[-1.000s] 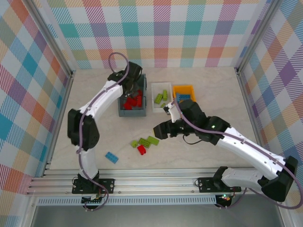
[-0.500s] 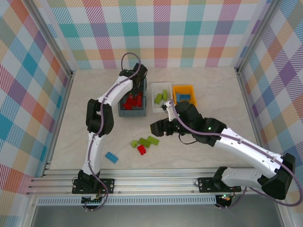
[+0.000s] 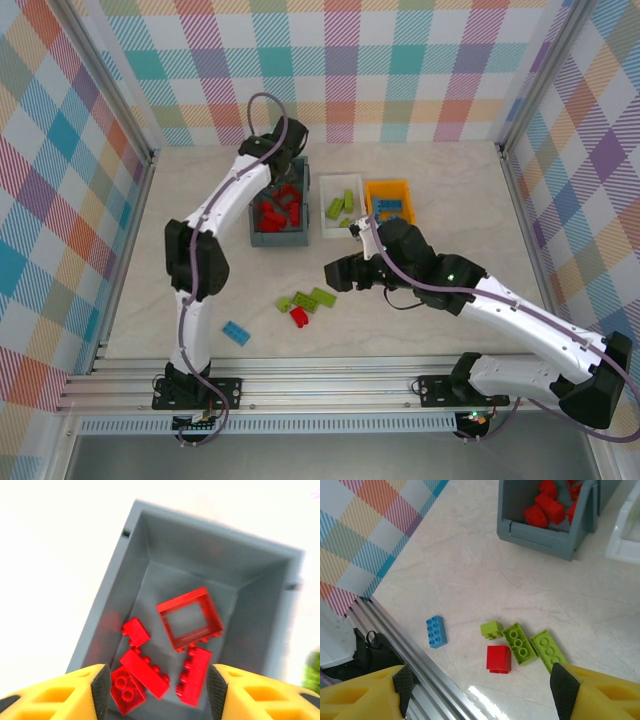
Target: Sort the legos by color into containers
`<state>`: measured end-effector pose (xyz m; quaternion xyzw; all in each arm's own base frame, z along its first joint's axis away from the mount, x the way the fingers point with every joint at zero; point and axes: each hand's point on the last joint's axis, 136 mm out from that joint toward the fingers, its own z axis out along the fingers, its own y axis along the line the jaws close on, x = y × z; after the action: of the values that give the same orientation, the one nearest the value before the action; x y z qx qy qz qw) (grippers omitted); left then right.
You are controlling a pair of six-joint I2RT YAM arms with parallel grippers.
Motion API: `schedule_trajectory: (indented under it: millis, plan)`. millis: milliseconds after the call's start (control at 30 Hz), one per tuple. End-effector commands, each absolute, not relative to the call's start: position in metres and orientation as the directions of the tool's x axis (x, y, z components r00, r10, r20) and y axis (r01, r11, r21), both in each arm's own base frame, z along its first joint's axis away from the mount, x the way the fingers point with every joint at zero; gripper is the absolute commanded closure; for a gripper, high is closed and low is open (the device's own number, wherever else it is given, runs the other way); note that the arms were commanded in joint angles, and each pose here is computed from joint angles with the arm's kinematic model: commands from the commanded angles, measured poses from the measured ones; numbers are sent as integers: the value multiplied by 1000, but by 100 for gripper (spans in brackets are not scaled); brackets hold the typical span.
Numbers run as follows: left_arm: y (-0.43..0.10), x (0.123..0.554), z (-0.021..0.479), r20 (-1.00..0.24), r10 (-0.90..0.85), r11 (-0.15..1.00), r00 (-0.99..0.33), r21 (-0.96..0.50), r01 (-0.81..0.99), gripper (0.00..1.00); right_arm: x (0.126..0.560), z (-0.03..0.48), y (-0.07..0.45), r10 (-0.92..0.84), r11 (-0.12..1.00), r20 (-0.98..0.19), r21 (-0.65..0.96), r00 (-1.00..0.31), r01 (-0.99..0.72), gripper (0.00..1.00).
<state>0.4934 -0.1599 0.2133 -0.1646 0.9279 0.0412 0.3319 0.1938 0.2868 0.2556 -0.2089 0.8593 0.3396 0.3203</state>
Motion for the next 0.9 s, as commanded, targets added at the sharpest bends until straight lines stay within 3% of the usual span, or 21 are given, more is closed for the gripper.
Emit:
schedule_trajectory:
  millis: [0, 200, 367, 533, 867]
  plan:
    - [-152, 457, 288, -699, -327, 934, -636, -138, -329, 46, 191, 234, 276, -188, 724, -674, 396, -715, -564, 26]
    - [-161, 379, 320, -669, -365, 929, -648, -304, -211, 44, 184, 170, 260, -413, 783, -548, 194, -727, -591, 26]
    - [-164, 288, 310, -593, -362, 894, -719, -438, -88, 43, 177, 124, 258, -564, 746, -432, 100, -704, -659, 23]
    - [-136, 215, 288, -509, -425, 831, -749, -547, -100, 43, 183, 88, 269, -644, 732, -287, 36, -709, -680, 20]
    - [-109, 161, 279, -466, -482, 759, -742, -646, -88, 42, 200, 42, 290, -711, 696, -168, -32, -683, -717, 20]
